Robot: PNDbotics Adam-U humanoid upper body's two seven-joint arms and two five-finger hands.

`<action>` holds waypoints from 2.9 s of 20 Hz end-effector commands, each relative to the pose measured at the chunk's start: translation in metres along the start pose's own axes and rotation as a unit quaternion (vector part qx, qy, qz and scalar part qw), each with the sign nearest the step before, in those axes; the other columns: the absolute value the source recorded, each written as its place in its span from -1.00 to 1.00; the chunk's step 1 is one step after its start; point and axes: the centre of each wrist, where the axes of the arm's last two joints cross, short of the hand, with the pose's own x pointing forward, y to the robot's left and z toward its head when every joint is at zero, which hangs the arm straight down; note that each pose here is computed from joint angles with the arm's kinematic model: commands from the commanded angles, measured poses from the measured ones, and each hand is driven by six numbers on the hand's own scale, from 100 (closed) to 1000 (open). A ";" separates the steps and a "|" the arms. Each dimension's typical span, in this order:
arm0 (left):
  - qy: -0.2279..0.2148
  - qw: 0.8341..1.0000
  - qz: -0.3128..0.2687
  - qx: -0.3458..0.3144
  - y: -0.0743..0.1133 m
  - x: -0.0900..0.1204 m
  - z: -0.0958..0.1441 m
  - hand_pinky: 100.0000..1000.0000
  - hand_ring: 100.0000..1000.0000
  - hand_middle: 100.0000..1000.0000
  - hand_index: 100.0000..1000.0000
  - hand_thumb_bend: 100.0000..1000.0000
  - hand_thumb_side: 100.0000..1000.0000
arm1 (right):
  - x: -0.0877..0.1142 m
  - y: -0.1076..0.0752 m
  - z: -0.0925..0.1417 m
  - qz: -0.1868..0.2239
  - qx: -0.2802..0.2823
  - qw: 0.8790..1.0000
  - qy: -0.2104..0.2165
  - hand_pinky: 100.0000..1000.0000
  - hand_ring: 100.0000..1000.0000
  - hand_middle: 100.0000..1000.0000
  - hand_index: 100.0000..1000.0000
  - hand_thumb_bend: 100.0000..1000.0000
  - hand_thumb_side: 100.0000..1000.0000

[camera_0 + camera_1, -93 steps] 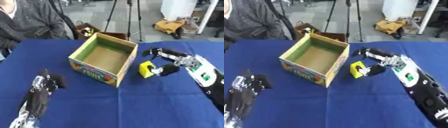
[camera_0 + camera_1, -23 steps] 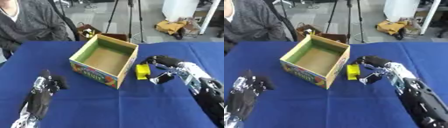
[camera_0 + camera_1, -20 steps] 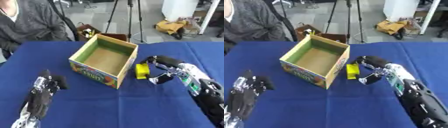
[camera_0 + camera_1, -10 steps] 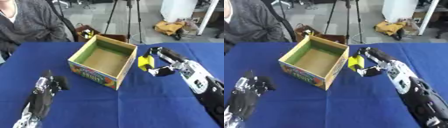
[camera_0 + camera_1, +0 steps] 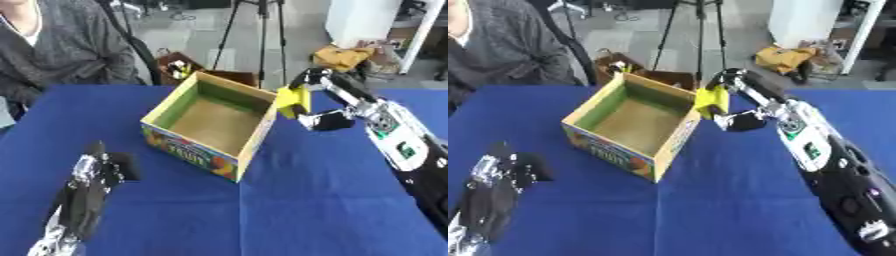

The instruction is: Pick up objects on the table and place them in the box.

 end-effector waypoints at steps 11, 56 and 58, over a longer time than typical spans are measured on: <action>-0.032 0.998 0.017 -0.053 -0.020 0.016 -0.017 0.23 0.03 -0.08 0.18 -0.77 1.00 | 0.004 0.023 -0.019 0.043 0.053 0.998 -0.012 0.69 0.72 -0.25 0.55 -1.00 -0.76; -0.063 0.989 -0.061 0.116 0.037 0.027 -0.004 0.23 0.06 -0.07 0.18 -0.79 1.00 | 0.063 0.067 0.078 -0.152 -0.217 0.964 0.017 0.31 1.00 0.42 0.44 -1.00 0.86; -0.063 0.989 -0.063 0.121 0.038 0.027 -0.003 0.24 0.06 -0.07 0.18 -0.79 1.00 | 0.066 0.078 0.088 -0.181 -0.219 0.958 0.041 0.32 1.00 0.42 0.44 -1.00 0.90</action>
